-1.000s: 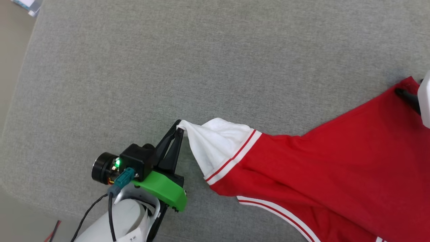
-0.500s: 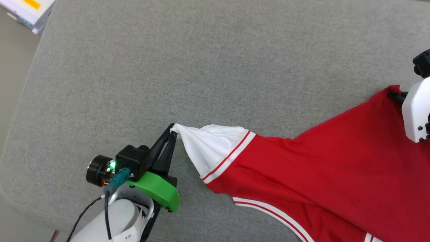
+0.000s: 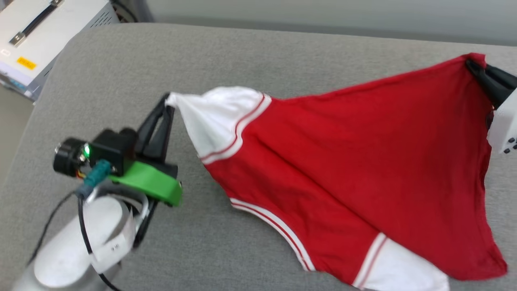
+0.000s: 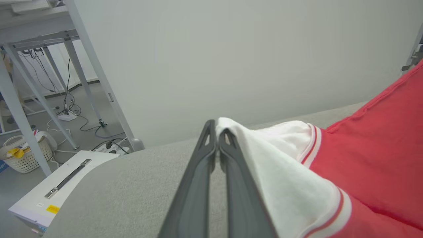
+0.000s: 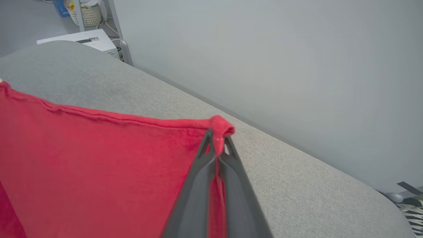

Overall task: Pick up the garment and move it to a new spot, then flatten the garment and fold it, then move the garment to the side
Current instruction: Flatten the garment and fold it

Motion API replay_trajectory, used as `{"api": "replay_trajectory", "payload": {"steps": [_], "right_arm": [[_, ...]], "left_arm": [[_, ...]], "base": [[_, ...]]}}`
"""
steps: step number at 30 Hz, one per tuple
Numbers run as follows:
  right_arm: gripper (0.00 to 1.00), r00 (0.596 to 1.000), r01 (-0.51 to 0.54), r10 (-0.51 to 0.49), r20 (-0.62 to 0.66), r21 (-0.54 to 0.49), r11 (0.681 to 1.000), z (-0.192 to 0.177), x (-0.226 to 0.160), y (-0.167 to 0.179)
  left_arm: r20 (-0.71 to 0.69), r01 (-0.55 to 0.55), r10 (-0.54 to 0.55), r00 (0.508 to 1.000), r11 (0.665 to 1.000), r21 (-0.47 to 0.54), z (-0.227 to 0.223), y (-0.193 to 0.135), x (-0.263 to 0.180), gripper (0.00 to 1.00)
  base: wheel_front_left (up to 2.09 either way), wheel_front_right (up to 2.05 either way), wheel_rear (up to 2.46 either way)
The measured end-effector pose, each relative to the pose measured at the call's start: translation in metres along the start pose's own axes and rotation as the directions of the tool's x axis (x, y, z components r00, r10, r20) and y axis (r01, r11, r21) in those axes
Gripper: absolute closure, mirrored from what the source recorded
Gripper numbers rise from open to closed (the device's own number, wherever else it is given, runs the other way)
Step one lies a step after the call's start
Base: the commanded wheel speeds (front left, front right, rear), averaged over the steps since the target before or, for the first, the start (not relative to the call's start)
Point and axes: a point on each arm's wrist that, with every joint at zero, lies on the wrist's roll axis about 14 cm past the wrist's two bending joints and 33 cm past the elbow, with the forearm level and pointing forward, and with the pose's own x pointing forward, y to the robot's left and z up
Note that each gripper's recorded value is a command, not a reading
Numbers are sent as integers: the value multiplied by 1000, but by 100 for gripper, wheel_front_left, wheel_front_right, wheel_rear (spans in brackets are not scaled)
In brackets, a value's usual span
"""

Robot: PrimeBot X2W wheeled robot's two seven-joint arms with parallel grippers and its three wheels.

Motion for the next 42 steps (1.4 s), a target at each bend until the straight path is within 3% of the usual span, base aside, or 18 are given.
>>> {"api": "replay_trajectory", "payload": {"steps": [10, 20, 32, 37, 42], "right_arm": [[100, 967, 131, -121, 226, -29, 991, 67, -37, -25], [100, 905, 249, -197, 376, -95, 964, 135, -12, -64], [100, 812, 370, -268, 518, -102, 923, 203, 53, -116], [100, 794, 391, -281, 538, -99, 915, 214, 76, -130], [100, 801, 412, -303, 516, -109, 905, 204, 94, -144]], "left_arm": [[256, 92, -131, 958, 983, 158, 115, -12, 66, 100], [415, 132, -248, 875, 948, 288, 199, -21, 145, 100], [497, 76, -297, 815, 906, 417, 247, -17, 235, 100], [522, 40, -278, 806, 906, 421, 255, -7, 260, 100], [519, 23, -250, 818, 914, 405, 245, 8, 278, 100]], "base": [[0, 0, 0], [0, 0, 0], [0, 0, 0], [0, 0, 0], [0, 0, 0]]}}
